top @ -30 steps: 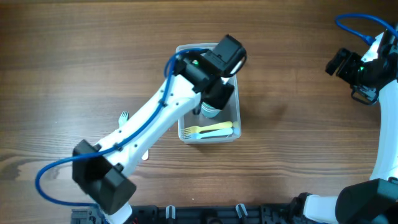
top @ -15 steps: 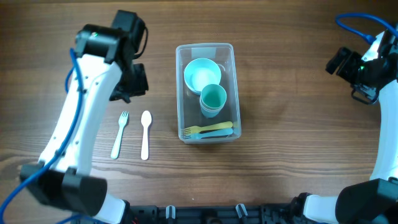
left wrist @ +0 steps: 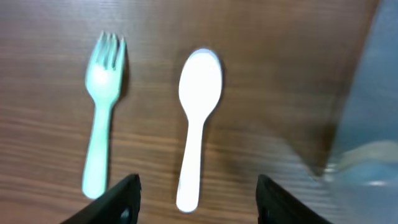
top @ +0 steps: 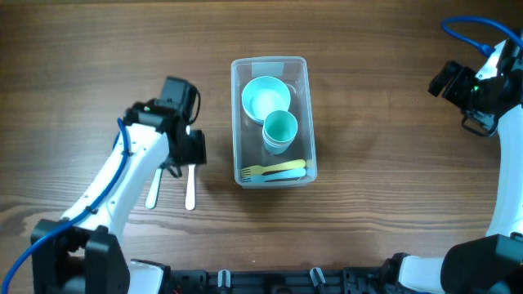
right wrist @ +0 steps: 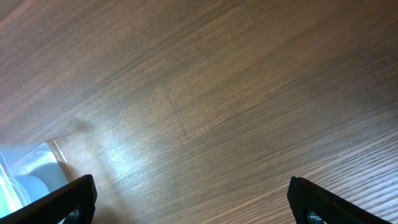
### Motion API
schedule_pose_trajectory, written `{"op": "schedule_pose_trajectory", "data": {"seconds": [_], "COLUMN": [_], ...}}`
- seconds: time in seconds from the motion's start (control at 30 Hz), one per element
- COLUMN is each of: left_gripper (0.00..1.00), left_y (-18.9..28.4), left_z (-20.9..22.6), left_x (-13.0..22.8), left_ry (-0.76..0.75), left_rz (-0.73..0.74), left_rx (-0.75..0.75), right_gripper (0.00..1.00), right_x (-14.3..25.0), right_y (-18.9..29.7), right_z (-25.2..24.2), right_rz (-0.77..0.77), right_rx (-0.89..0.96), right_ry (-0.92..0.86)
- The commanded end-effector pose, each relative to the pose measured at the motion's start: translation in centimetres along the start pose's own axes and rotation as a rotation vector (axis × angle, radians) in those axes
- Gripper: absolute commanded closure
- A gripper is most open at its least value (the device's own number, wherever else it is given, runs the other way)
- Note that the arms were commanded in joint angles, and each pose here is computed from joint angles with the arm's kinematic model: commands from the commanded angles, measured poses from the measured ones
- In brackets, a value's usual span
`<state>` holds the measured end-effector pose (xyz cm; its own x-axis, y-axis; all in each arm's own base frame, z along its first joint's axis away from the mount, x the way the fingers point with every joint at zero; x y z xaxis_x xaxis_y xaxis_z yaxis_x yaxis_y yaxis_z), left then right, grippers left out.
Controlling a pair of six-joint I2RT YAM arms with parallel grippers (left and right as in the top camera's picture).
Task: Pack container
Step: 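Grasp the white spoon with the left gripper, then lay the white spoon on the forks in the container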
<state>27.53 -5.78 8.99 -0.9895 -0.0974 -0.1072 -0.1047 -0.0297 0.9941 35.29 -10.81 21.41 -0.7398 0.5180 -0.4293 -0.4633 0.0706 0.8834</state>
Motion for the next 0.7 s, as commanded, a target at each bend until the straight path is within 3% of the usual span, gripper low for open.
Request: {"op": "schedule_pose_trajectory", "data": {"seconds": [0.0, 0.13, 0.23, 0.5, 0.6, 0.67], "left_gripper": [0.39, 0.37, 0.43, 0.45, 0.54, 0.68], "left_y": [-2.8, -5.6, -6.3, -8.5, -9.1, -9.1], "left_z": [0.3, 0.5, 0.5, 0.4, 0.2, 0.2], "left_x": [1.9, 2.8, 2.9, 3.0, 2.5, 2.3], "left_ry": [-0.019, -0.018, -0.016, -0.069, -0.068, -0.068], "left_rz": [0.033, 0.014, -0.002, -0.005, -0.016, -0.025], "left_rx": [0.009, 0.015, 0.02, 0.021, 0.024, 0.027], "right_gripper": [0.0, 0.0, 0.0, 0.0, 0.0, 0.0], "right_x": [0.1, 0.1, 0.1, 0.1, 0.1, 0.1], "right_y": [-0.5, -0.5, -0.5, -0.5, -0.5, -0.5], "right_z": [0.0, 0.0, 0.0, 0.0, 0.0, 0.0], "right_rz": [0.013, 0.013, 0.013, 0.013, 0.013, 0.013], "right_rx": [-0.001, -0.001, -0.001, -0.001, -0.001, -0.001], "right_ry": [-0.016, -0.016, -0.016, -0.016, -0.016, -0.016]}}
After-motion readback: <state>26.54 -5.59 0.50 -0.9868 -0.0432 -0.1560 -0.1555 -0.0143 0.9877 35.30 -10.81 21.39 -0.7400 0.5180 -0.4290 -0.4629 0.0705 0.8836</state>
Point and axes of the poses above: each gripper's point midway between its finger pads, its own y axis back along the fingers, its own z axis along the line the jaws close on, x = y × z, the point moved 1 cm from there along y, back along the fingers
